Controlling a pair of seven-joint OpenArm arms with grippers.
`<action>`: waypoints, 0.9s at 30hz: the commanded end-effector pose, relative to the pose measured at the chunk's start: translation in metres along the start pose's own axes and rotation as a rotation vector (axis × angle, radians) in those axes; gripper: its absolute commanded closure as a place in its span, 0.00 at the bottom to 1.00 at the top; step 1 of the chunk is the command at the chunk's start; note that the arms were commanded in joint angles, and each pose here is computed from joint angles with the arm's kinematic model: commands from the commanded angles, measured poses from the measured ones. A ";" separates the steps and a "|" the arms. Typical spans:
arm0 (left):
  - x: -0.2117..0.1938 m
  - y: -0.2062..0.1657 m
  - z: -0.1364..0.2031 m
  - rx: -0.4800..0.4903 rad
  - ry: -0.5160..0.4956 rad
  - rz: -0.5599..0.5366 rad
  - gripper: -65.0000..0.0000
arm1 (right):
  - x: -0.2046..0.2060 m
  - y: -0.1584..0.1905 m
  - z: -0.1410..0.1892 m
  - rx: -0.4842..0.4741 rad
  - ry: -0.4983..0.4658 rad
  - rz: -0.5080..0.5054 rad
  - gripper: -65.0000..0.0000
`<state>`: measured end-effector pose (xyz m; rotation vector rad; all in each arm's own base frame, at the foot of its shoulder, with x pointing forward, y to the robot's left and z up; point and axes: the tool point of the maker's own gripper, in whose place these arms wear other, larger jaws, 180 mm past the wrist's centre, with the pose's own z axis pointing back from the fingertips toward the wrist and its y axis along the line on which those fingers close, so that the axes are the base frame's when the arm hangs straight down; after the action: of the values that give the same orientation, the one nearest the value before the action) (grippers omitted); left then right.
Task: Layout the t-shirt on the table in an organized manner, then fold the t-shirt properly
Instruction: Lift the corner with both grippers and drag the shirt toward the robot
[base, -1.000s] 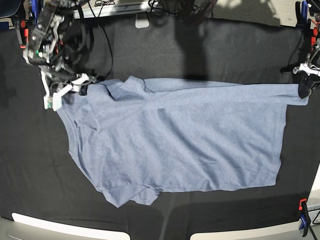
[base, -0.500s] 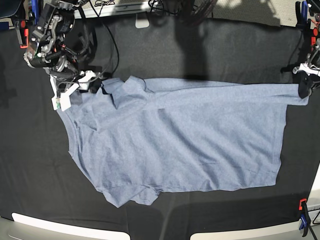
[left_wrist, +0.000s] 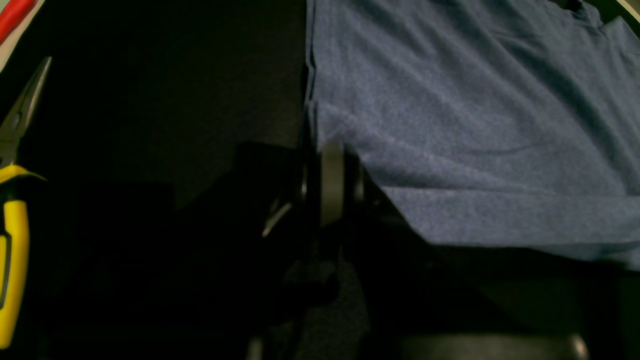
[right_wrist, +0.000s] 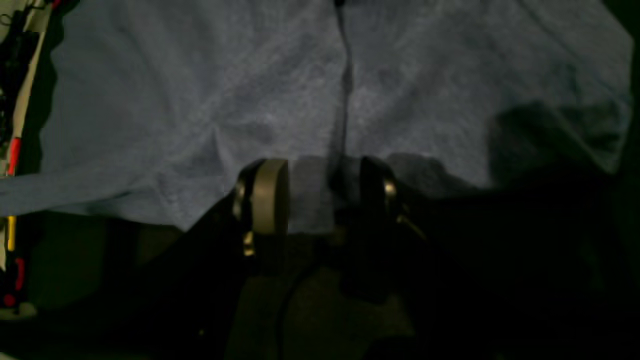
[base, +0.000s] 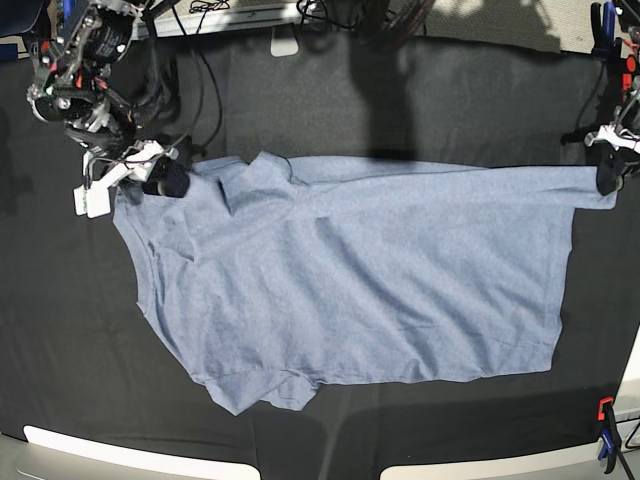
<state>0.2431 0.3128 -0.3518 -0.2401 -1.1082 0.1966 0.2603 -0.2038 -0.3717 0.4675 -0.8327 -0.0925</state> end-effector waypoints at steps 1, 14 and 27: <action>0.019 0.002 0.001 -0.003 -0.053 -0.015 1.00 | 0.014 0.004 0.001 0.014 -0.035 0.034 0.64; 0.019 0.002 0.002 -0.004 -0.053 -0.013 1.00 | 0.002 0.019 -0.018 0.010 0.027 0.056 0.64; 0.018 0.002 0.002 -0.004 -0.052 -0.013 1.00 | -0.008 0.030 -0.028 0.006 0.021 0.020 0.92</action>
<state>0.2431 0.3128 -0.3518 -0.2402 -1.1083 0.1971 0.2636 -0.1614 -0.3926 0.4661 -0.7649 -0.0725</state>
